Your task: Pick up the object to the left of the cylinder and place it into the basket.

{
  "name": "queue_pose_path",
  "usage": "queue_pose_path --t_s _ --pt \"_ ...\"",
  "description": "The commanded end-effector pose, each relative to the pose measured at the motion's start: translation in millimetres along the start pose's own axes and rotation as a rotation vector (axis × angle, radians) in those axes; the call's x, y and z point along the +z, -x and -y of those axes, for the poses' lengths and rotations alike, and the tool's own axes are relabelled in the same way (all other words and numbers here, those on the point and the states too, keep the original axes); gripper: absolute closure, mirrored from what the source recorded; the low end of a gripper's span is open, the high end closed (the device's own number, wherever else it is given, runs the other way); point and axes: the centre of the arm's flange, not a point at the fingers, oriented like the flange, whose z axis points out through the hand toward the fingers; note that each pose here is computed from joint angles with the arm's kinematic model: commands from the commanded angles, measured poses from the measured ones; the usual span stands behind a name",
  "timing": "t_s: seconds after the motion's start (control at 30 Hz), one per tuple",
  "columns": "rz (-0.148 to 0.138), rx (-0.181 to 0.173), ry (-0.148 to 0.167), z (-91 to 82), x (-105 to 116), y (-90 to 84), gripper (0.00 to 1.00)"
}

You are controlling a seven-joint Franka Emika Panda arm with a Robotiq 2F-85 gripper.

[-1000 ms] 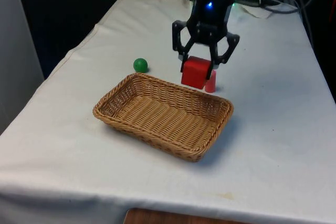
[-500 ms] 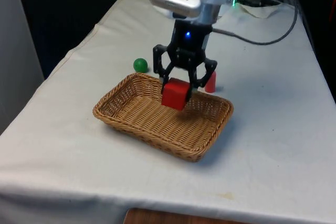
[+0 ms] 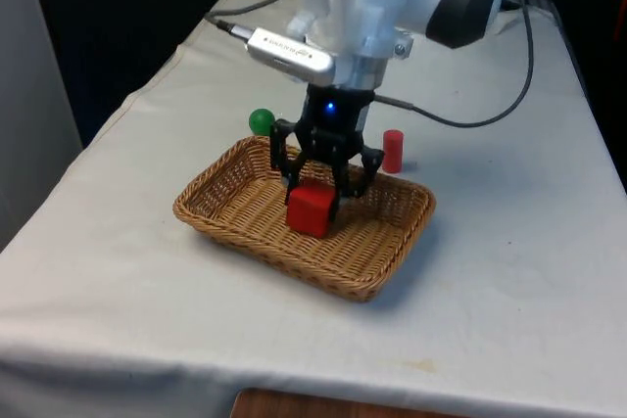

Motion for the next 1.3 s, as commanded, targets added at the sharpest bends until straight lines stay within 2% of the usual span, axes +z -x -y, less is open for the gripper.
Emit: queue_pose_path --t_s 0.0,0.1,0.13,0.17,0.2,0.33,0.37,0.43,0.47,0.73,0.87,0.97,1.23,1.27 --pt "-0.006 0.001 -0.010 -0.4 2 -1.5 1.00" --pt "-0.007 0.000 -0.008 0.7 2 -2.1 1.00" --pt "-0.009 0.002 -0.007 0.4 1 -2.7 0.97" --pt "-0.009 0.001 -0.007 0.4 1 -2.7 0.91" --pt "-0.009 0.002 -0.006 0.5 1 -2.9 0.77" --pt "-0.006 0.002 -0.004 0.0 0 -2.7 0.37" --pt "-0.010 0.001 -0.005 0.8 1 -3.1 0.37" --pt "-0.010 0.002 -0.004 0.3 0 -3.2 0.17" --pt "-0.010 0.003 -0.004 0.3 0 -3.2 0.01" --pt "-0.011 0.001 -0.003 0.6 0 -3.6 0.00" --pt "-0.021 0.007 -0.005 -6.5 -18 -15.3 0.00" --pt "-0.025 0.008 -0.003 -7.0 -20 -18.4 0.00" --pt "-0.028 0.017 -0.008 -19.4 -51 -36.2 0.00" --pt "-0.033 0.018 -0.005 -17.9 -47 -35.4 0.00"
